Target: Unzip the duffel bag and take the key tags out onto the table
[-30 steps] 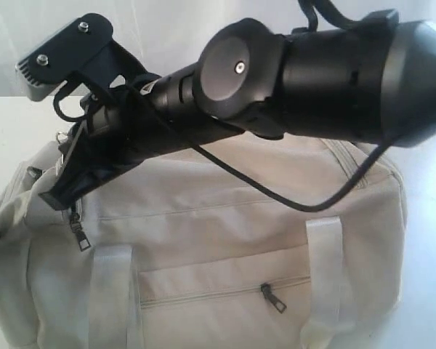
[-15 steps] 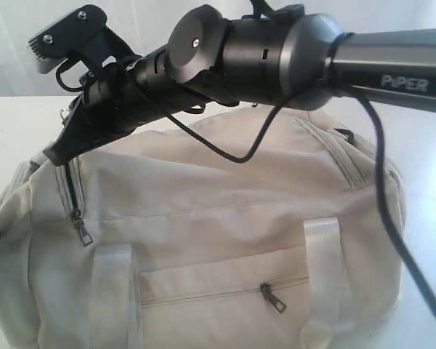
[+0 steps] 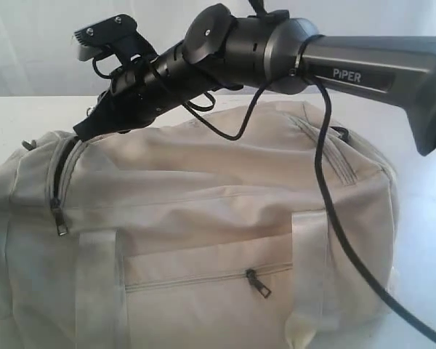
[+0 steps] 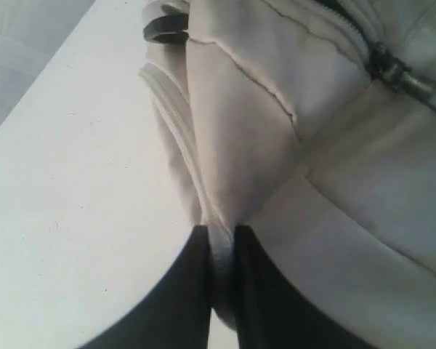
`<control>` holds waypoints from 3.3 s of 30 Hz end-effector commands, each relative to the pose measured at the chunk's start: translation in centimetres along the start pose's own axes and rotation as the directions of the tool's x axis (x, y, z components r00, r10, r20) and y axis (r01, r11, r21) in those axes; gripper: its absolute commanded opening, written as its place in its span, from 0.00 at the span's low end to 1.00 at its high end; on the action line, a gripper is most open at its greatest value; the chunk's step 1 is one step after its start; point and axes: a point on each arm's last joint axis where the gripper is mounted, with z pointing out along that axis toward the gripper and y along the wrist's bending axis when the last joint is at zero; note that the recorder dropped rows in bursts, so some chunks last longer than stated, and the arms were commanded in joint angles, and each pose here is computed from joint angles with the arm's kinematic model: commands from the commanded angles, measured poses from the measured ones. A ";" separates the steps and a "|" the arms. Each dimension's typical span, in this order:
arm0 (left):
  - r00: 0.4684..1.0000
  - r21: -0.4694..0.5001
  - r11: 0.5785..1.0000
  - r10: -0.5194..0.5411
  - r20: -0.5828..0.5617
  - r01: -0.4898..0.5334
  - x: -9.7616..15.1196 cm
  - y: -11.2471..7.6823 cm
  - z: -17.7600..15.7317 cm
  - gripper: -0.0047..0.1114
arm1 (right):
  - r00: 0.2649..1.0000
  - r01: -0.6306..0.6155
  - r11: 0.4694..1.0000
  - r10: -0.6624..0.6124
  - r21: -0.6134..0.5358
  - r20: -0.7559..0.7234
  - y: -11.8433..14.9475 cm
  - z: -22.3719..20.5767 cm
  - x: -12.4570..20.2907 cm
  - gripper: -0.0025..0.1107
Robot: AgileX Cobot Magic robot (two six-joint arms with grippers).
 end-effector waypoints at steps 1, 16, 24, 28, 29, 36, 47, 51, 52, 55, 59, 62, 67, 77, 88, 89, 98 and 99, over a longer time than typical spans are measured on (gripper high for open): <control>0.996 -0.069 0.997 -0.031 -0.081 0.026 1.1 0.6 -0.2 0.04 | 0.999 0.017 0.994 -0.019 0.104 0.026 -2.8 -0.9 -0.1 0.02; 0.958 0.209 0.960 -0.226 0.175 0.188 -6.2 1.2 -3.3 0.65 | 0.997 0.071 0.997 -0.072 -0.038 -0.019 -1.4 -2.5 -2.1 0.02; 0.980 0.045 0.991 -0.129 0.149 0.124 -9.0 -1.2 2.7 0.65 | 0.996 0.072 0.993 -0.077 -0.093 -0.046 -0.6 -3.3 -2.3 0.02; 0.980 -0.056 0.984 -0.163 0.115 0.170 -9.4 -1.6 4.8 0.65 | 0.996 0.074 0.992 -0.079 -0.102 -0.051 -0.4 -3.5 -2.3 0.02; 0.981 -0.042 0.986 -0.158 0.115 0.164 -9.5 -2.0 5.2 0.65 | 0.995 0.074 0.992 -0.080 -0.103 -0.052 -0.4 -3.5 -2.3 0.02; 0.986 -0.063 0.984 -0.166 -0.006 0.166 -8.8 -3.1 6.8 0.44 | 0.995 0.074 0.992 -0.080 -0.107 -0.056 -0.4 -3.5 -2.3 0.02; 0.983 0.096 0.990 -0.086 -0.161 0.102 -7.4 -4.1 5.9 0.04 | 0.996 0.082 0.994 -0.085 -0.076 -0.028 -0.7 -3.5 -2.6 0.02; 0.987 0.143 0.984 -0.091 -0.130 0.110 -7.2 -3.4 4.3 0.04 | 0.997 0.080 0.996 -0.080 -0.044 -0.005 -1.0 -3.2 -2.6 0.02; 0.988 0.143 0.983 -0.097 -0.121 0.114 -7.1 -3.1 3.8 0.04 | 0.997 0.079 0.996 -0.079 -0.036 0.001 -1.1 -3.1 -2.6 0.02; 0.987 0.128 0.984 -0.108 -0.120 0.124 -6.7 -2.3 2.8 0.04 | 0.997 0.074 0.997 -0.074 -0.008 0.012 -1.6 -2.4 -2.4 0.02; 0.985 0.101 0.989 -0.090 -0.144 0.106 -5.8 -1.2 1.5 0.04 | 0.996 0.070 0.996 -0.074 0.060 0.056 -2.5 -2.0 -2.6 0.02; 0.984 0.095 0.990 -0.085 -0.157 0.101 -5.3 -1.1 1.3 0.04 | 0.993 0.089 0.990 -0.097 0.105 0.072 -2.8 -2.1 -2.8 0.02; 0.980 0.106 0.991 -0.058 -0.190 0.079 -3.8 -2.0 2.2 0.04 | 0.991 0.127 0.974 -0.132 0.189 0.016 -3.6 -2.1 -2.4 0.02; 0.980 0.078 0.994 -0.055 -0.191 0.071 -3.5 -1.9 2.4 0.04 | 0.998 0.010 0.956 0.008 0.294 -0.060 -6.9 -3.5 -0.9 0.02; 0.980 0.071 0.995 -0.050 -0.191 0.065 -3.5 -1.9 2.4 0.04 | 0.987 -0.061 0.940 0.106 0.335 -0.118 -10.0 -5.3 0.7 0.02; 0.980 0.071 0.995 -0.050 -0.191 0.065 -3.5 -1.9 2.4 0.04 | 0.985 -0.065 0.935 0.117 0.348 -0.129 -10.3 -5.6 0.9 0.02; 0.980 0.070 0.996 -0.049 -0.191 0.064 -3.5 -1.9 2.4 0.04 | 0.956 -0.107 0.920 0.198 0.376 -0.215 -12.7 -7.4 2.8 0.02; 0.980 0.070 0.996 -0.049 -0.191 0.064 -3.5 -1.9 2.4 0.04 | 0.954 -0.112 0.919 0.205 0.379 -0.216 -12.9 -7.6 2.9 0.02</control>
